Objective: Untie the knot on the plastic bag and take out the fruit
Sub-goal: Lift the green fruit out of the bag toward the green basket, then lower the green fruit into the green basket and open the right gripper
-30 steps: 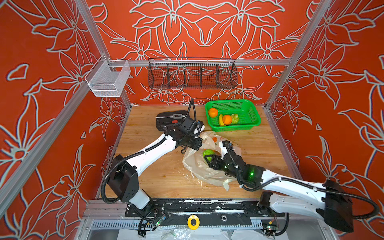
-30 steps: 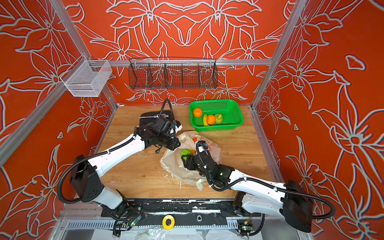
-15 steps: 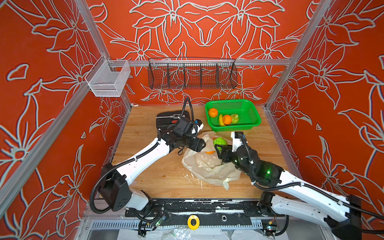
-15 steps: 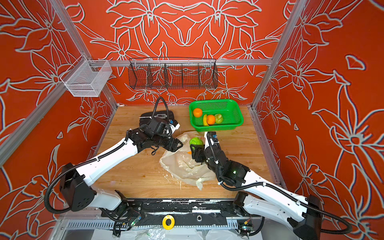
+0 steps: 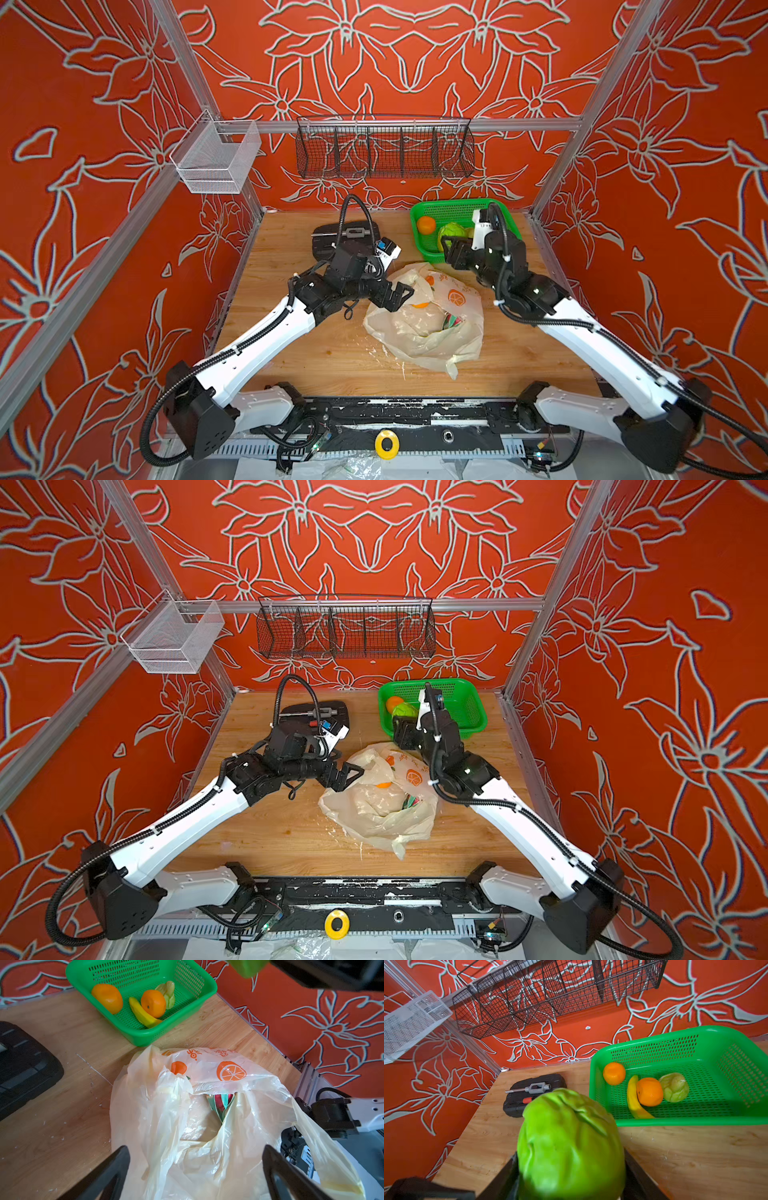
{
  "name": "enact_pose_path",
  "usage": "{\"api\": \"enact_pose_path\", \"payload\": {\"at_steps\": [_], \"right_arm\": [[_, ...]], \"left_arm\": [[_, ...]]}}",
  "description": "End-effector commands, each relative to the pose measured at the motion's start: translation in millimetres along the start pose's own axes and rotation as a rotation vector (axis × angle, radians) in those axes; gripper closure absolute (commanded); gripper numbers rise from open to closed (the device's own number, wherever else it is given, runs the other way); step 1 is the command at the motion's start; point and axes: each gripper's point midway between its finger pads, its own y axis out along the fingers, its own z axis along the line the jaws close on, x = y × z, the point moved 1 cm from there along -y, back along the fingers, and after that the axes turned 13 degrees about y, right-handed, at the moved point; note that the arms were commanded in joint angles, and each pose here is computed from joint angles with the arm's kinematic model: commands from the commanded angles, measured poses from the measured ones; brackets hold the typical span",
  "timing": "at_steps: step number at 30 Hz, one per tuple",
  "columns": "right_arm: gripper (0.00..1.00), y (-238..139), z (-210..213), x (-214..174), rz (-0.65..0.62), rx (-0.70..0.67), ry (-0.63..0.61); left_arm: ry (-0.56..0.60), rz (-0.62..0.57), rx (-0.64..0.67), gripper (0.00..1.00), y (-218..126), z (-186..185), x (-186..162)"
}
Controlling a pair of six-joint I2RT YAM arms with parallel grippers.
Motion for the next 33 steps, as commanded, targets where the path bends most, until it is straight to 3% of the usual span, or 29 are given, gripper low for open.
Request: {"api": "enact_pose_path", "payload": {"at_steps": [1,5,21,33], "right_arm": [[0.38,21,0,-5,0.127,0.026,-0.034],[0.39,61,-17,-5,0.225,-0.028,-0.009],[0.41,210,-100,-40,0.329,-0.168,0.177],[0.39,269,-140,-65,0.358,-0.291,0.201]], "left_arm": [[0.051,-0.063,-0.019,0.02,-8,-5,10],[0.06,-0.078,-0.012,0.02,-13,-6,12],[0.069,-0.068,-0.038,0.02,-8,-9,9],[0.066,-0.053,-0.041,0.02,-4,-7,6]]}}
